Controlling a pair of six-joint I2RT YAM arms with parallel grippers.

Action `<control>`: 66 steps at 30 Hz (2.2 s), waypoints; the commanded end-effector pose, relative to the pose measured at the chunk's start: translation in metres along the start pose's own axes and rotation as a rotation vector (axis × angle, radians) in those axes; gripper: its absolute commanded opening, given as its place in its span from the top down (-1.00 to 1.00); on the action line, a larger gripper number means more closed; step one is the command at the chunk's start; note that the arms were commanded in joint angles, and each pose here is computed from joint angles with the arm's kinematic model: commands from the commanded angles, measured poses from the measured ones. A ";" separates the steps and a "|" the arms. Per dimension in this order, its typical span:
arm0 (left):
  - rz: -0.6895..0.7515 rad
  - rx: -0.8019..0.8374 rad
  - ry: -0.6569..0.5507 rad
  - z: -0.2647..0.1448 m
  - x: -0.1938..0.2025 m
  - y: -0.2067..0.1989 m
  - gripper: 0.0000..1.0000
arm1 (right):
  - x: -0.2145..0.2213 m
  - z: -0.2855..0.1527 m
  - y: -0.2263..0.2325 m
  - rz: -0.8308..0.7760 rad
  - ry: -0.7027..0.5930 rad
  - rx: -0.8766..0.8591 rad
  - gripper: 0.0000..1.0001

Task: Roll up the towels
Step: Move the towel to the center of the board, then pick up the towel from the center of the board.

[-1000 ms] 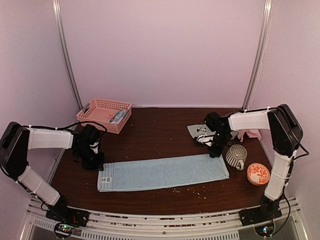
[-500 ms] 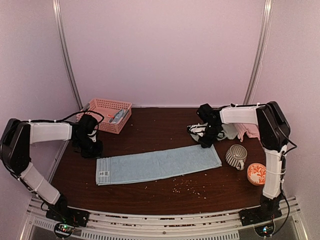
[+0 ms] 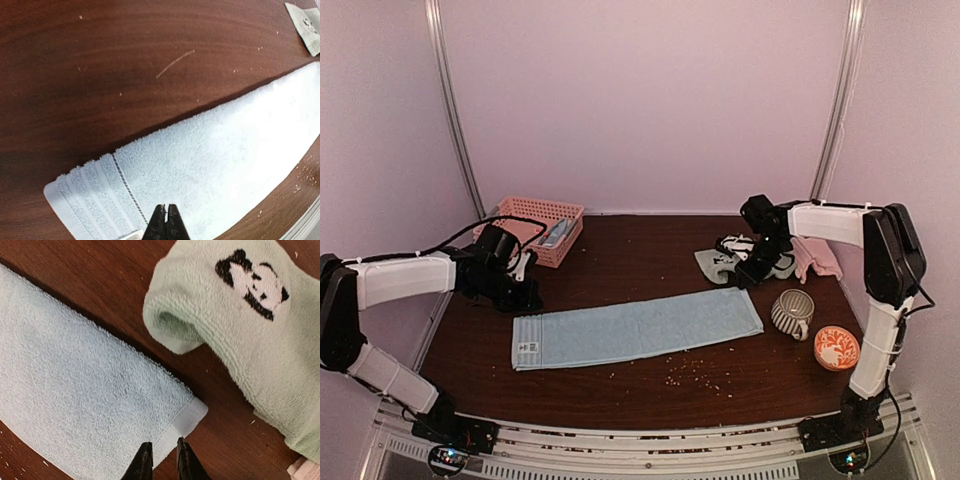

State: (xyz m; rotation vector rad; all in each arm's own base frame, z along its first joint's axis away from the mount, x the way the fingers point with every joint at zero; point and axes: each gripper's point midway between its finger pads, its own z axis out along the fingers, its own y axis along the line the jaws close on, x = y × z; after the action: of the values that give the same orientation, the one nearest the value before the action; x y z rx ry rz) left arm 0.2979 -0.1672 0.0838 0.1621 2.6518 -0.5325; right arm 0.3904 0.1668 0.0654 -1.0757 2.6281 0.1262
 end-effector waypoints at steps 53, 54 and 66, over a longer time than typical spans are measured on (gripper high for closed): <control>-0.050 0.041 0.089 0.037 0.046 0.006 1.00 | 0.055 0.048 0.005 0.249 0.165 -0.257 0.21; -0.051 0.041 0.088 0.037 0.045 0.007 1.00 | 0.055 0.048 0.006 0.250 0.165 -0.261 0.22; -0.054 0.037 0.086 0.038 0.045 0.007 1.00 | 0.055 0.063 0.017 0.196 0.189 -0.187 0.36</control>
State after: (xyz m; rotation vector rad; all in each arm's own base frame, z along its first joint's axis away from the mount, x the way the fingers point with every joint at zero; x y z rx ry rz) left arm 0.2696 -0.1694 0.0302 0.1273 2.7618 -0.5844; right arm 0.3680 0.1386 0.0208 -0.8681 2.9100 0.3318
